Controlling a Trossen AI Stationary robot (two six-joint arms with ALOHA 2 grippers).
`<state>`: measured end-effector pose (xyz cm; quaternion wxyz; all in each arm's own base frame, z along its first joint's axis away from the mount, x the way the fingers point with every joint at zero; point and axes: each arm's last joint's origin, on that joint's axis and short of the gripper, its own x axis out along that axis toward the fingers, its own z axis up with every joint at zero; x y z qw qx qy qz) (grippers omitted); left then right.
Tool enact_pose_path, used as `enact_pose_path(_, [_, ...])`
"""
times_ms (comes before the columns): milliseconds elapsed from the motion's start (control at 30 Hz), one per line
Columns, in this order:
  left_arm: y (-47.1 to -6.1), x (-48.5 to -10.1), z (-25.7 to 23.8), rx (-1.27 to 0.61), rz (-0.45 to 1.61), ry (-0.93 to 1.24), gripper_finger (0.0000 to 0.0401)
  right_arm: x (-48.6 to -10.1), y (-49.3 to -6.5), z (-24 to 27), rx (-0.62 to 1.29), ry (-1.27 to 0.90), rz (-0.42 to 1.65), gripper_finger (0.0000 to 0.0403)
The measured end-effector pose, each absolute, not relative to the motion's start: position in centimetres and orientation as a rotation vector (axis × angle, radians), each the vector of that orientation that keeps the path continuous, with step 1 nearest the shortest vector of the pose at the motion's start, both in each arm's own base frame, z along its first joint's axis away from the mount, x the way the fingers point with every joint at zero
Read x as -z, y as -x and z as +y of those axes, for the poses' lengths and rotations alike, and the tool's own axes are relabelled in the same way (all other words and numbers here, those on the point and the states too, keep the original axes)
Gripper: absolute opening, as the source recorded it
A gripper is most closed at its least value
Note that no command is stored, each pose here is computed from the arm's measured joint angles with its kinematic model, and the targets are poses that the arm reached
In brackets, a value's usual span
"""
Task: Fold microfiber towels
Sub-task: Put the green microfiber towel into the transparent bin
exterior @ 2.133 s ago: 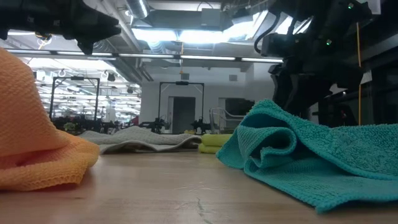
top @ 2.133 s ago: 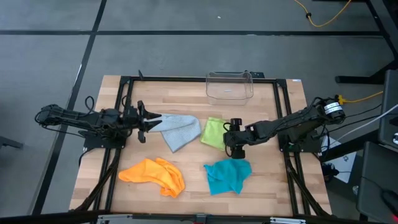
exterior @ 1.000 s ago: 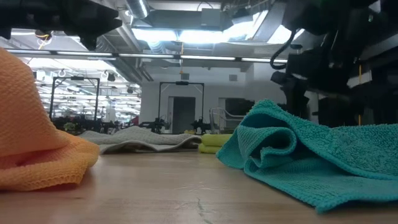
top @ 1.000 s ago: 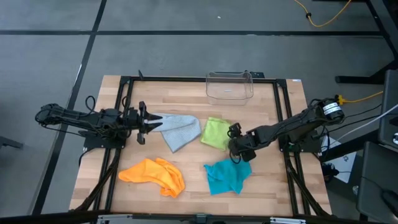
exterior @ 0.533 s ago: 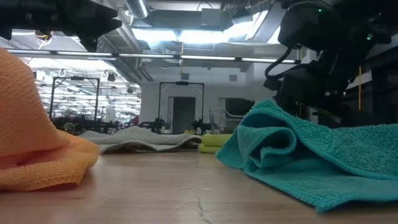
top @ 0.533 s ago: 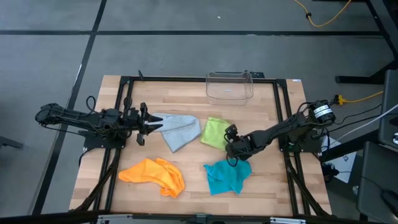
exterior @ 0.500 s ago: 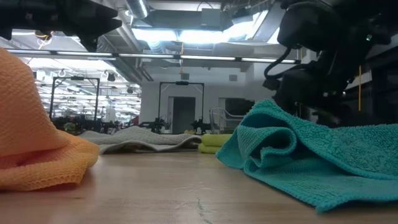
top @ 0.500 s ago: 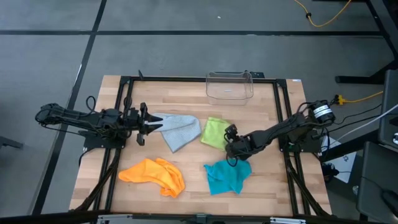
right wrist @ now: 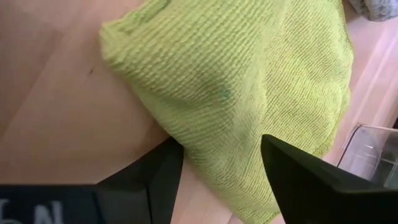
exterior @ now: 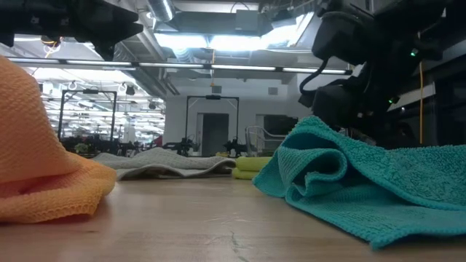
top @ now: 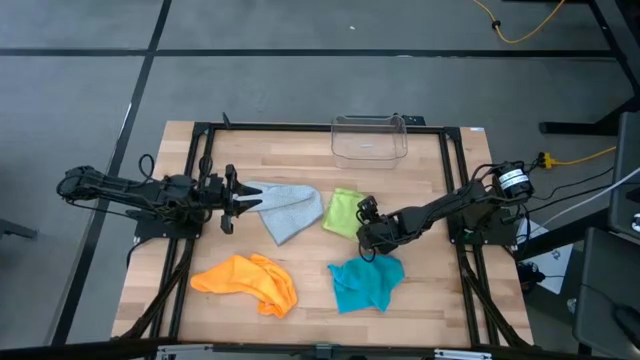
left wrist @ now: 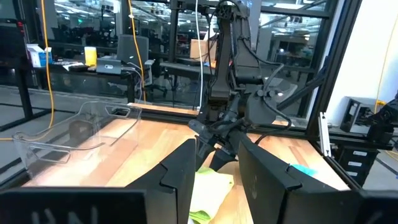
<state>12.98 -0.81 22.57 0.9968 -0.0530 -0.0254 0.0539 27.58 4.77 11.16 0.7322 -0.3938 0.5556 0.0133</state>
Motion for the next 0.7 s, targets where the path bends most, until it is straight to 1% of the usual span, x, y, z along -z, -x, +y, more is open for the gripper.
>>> enact_pose_path(100, [-13.0, -22.6, -0.8, -0.108, -0.051, 0.106, 0.0115, -11.1, -27.7, 4.8, -0.03, 0.859, 1.216, 0.0193])
enact_pose_path(200, [-13.0, -22.6, -0.8, -0.107, -0.051, 0.109, 0.0115, -11.1, -27.7, 4.8, -0.019, 0.818, 1.212, 0.0161])
enact_pose_path(333, [-13.0, -22.5, -0.8, -0.108, -0.045, 0.109, 0.0115, -11.0, -27.7, 4.8, 0.01, 0.748, 1.207, 0.0101])
enact_pose_path(467, [-13.0, -22.4, -0.8, -0.109, -0.031, 0.107, 0.0115, -11.0, -27.7, 4.9, 0.054, 0.665, 1.197, 0.0027])
enact_pose_path(500, [-13.0, -22.3, -0.8, -0.109, -0.027, 0.106, 0.0115, -11.1, -27.8, 4.9, 0.064, 0.65, 1.196, 0.0015])
enact_pose_path(633, [-13.0, -22.2, -0.8, -0.11, -0.017, 0.105, 0.0115, -12.0, -28.3, 4.9, 0.097, 0.618, 1.206, 0.001])
enact_pose_path(700, [-13.0, -22.2, -0.8, -0.11, -0.015, 0.105, 0.0115, -13.1, -28.6, 4.9, 0.126, 0.631, 1.193, 0.0006])
